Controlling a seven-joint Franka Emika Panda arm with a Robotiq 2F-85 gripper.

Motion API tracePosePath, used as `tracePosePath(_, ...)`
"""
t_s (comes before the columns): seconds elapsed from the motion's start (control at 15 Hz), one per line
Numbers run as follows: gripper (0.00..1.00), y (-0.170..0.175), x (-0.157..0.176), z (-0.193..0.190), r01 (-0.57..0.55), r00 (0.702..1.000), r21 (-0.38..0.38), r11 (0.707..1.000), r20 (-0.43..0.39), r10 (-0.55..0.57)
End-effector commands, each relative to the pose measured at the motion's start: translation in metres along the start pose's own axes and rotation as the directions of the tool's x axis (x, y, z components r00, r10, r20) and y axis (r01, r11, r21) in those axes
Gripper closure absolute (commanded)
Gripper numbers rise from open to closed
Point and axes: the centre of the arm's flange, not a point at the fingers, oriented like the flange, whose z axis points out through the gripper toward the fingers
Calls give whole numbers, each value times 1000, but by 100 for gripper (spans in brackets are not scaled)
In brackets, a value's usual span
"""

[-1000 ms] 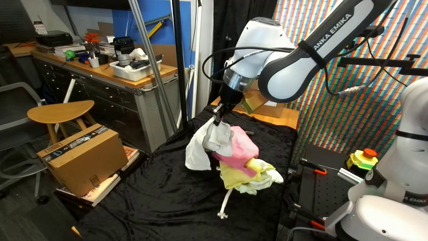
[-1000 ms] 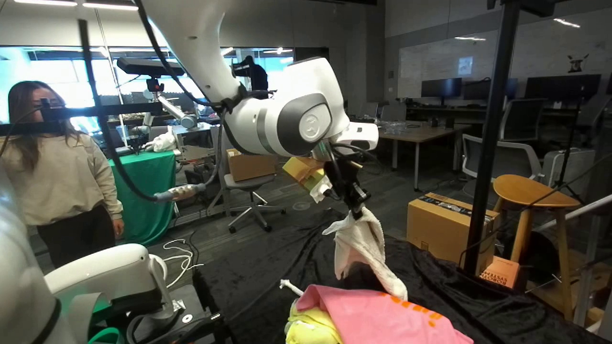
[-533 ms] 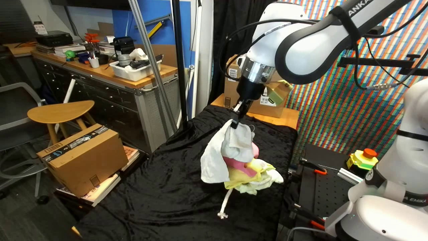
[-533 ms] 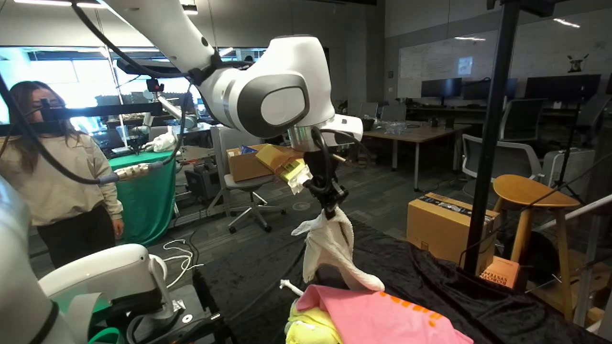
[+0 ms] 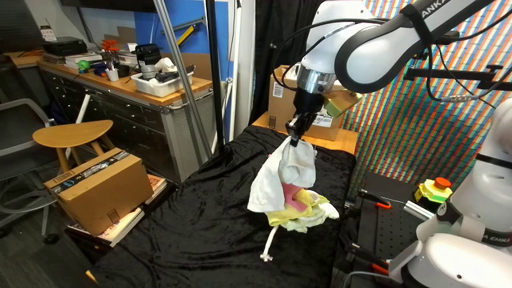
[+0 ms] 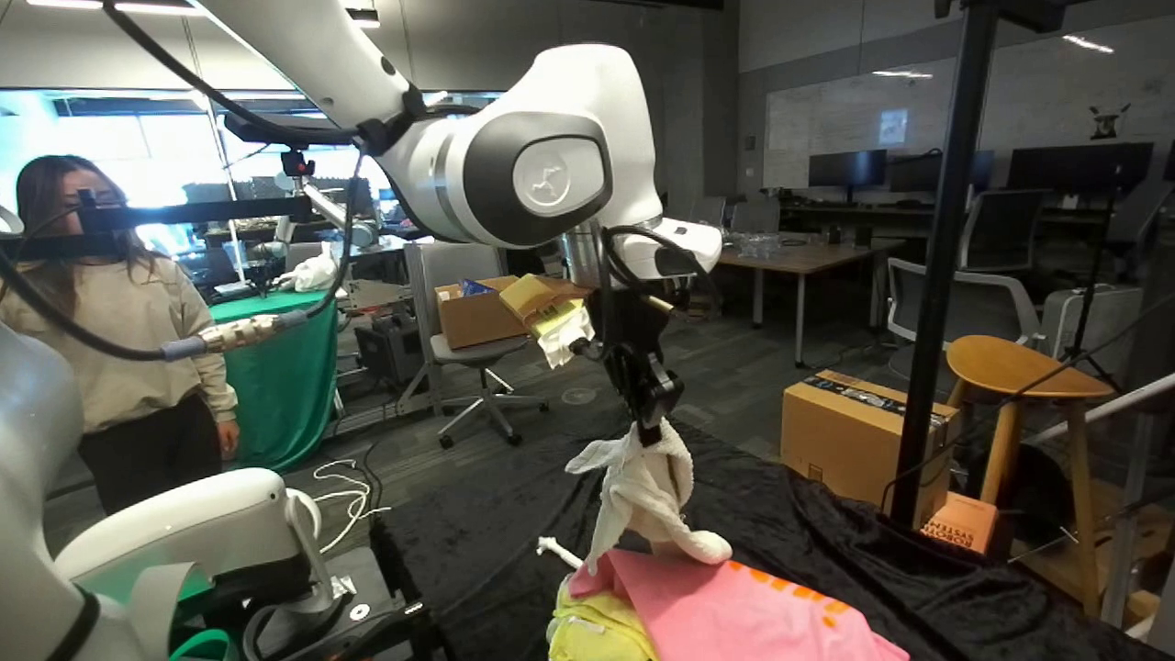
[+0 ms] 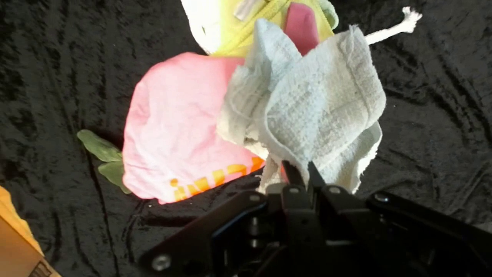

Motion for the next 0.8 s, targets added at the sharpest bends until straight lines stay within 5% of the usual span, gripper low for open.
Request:
tracePosePath(0.0,68,-1,8,-5,-77,997,-68,995,18,78)
tracePosePath(0.33,32,-3,12,-2,-100,992,-100,990,63,107)
tracePosePath(0.6,4,-17,12,1,13,992,-62,998,125,-5)
tracePosePath(0.73,0,-26,4,-3,83,990,-25,996,120,-79)
